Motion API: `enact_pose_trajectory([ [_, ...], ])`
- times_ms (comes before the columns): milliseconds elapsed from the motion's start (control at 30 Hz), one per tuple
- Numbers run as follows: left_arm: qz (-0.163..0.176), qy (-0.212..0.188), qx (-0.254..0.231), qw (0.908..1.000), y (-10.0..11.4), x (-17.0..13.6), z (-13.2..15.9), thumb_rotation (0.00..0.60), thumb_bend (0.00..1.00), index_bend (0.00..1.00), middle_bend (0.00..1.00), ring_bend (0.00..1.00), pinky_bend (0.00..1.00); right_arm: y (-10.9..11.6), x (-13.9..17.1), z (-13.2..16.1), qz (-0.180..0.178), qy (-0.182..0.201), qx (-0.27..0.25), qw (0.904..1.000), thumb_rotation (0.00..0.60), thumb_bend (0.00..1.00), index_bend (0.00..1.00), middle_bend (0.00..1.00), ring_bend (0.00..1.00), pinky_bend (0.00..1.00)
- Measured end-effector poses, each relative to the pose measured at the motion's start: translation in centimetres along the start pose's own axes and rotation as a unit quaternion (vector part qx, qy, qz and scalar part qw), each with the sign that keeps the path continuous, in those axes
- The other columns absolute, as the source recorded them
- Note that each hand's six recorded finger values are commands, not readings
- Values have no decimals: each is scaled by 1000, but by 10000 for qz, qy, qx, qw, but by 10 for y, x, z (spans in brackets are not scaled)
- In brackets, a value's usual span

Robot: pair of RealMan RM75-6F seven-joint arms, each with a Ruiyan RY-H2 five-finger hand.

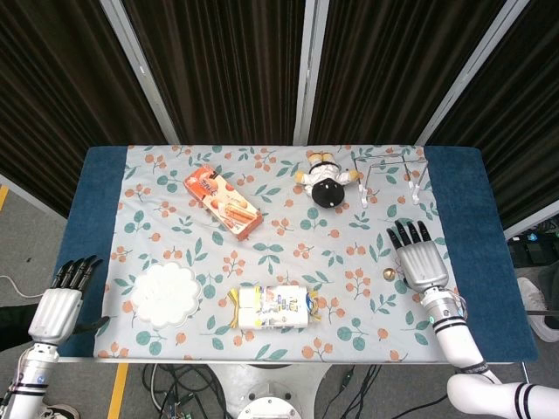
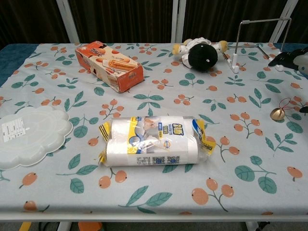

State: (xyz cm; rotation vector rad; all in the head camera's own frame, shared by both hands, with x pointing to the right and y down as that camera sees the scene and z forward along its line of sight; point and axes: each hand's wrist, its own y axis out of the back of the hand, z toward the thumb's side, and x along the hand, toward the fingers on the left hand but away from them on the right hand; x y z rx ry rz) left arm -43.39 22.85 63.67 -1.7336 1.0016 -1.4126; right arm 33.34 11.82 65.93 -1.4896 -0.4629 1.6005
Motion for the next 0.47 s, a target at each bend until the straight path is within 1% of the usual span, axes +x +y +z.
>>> enact_pose_trajectory([
  [167, 95, -7, 36, 9999, 4, 0, 1, 600, 31, 42, 30, 0, 15, 7, 22, -23, -406, -211, -447, 9980, 600, 0, 0, 0, 0, 0],
  [267, 172, -27, 77, 9998, 8, 1, 2, 600, 32, 42, 30, 0, 15, 3, 42, -39, -665, -286, -865, 9936, 600, 0, 0, 0, 0, 0],
  [367, 248, -45, 147, 9996, 12, 1, 4, 600, 32, 42, 30, 0, 15, -10, 70, -63, -906, -478, -1313, 9860, 600, 0, 0, 0, 0, 0],
  [400, 262, -47, 172, 9995, 13, 1, 4, 600, 31, 42, 30, 0, 15, -18, 83, -74, -982, -580, -1461, 9827, 600, 0, 0, 0, 0, 0],
  [467, 288, -47, 227, 9993, 15, 2, 5, 600, 31, 42, 30, 0, 15, -30, 100, -90, -1073, -716, -1625, 9782, 600, 0, 0, 0, 0, 0],
])
